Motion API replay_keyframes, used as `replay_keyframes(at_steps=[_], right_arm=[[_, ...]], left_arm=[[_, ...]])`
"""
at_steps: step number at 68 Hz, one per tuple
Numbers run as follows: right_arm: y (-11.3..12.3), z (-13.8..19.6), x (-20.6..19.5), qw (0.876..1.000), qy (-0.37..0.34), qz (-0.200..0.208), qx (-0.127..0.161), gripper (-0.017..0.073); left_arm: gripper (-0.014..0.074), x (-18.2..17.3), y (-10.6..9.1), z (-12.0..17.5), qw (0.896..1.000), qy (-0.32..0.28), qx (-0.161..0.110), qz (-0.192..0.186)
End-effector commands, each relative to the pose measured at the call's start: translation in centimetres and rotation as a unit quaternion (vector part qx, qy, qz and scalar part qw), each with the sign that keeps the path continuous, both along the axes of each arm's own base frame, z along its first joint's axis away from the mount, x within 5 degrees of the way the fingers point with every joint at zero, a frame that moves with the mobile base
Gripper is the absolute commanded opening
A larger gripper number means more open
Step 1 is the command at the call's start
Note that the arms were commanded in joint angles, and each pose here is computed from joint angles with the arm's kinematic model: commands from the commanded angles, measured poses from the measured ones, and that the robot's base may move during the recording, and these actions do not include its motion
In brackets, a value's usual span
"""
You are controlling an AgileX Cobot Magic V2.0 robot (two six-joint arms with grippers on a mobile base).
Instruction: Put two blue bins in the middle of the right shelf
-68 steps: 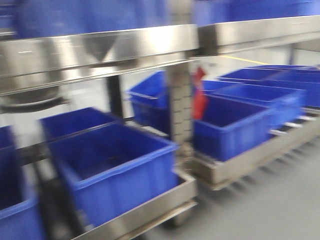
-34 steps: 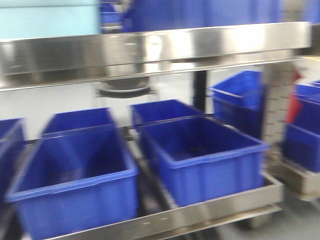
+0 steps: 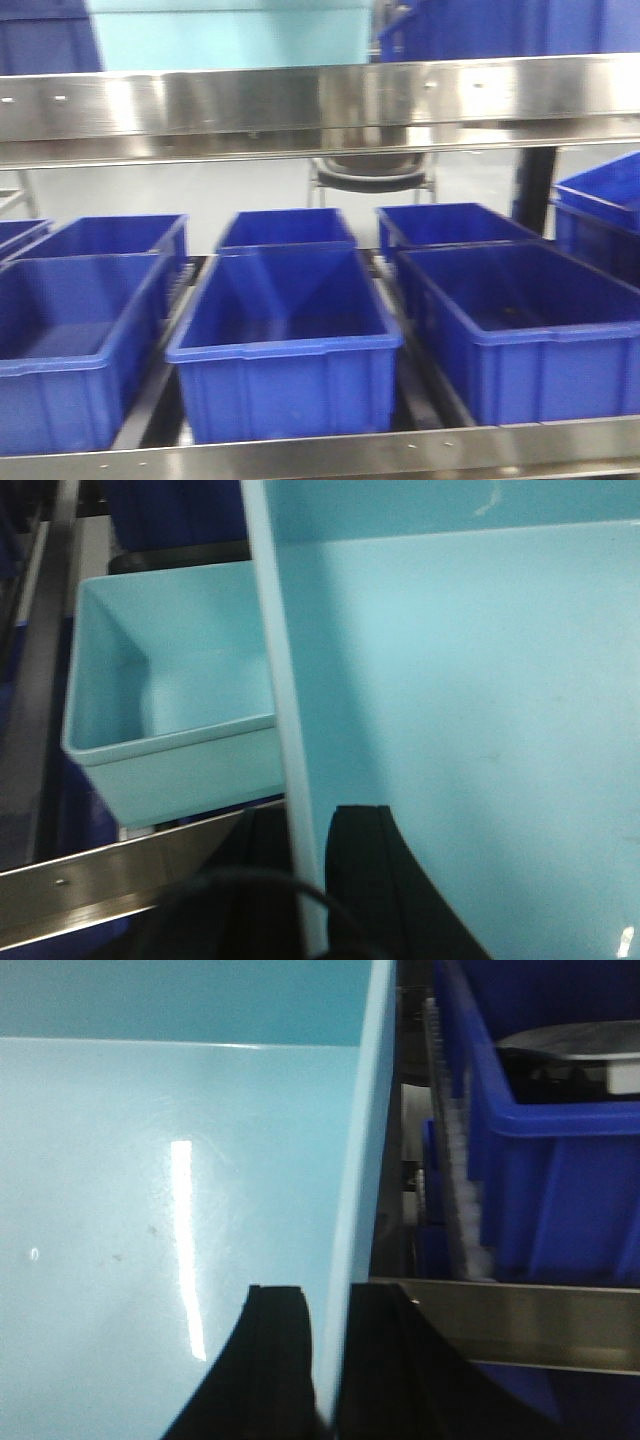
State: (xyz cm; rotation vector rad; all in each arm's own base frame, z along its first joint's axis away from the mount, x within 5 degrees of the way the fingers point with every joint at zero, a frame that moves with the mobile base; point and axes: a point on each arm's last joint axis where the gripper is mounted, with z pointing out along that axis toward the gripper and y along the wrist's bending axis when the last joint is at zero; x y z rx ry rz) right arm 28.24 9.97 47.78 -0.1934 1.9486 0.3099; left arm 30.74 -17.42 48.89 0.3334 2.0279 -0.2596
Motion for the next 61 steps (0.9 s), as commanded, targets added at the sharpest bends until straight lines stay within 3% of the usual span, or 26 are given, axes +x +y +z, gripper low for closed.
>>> replay_keyframes(at_steps=[1, 61], right_arm=[[0.60, 1.58, -0.43, 0.998, -0.045, 0.017, 0.048, -0.0154], [0.60, 1.58, -0.43, 0.998, -0.045, 0.017, 0.048, -0.0154]], left_arm=[[-0.0111, -0.94, -0.90, 1.33, 0.998, -0.022, -0.052, -0.034], [-0.0111, -0.94, -0.90, 1.33, 0.998, -0.022, -0.052, -0.034]])
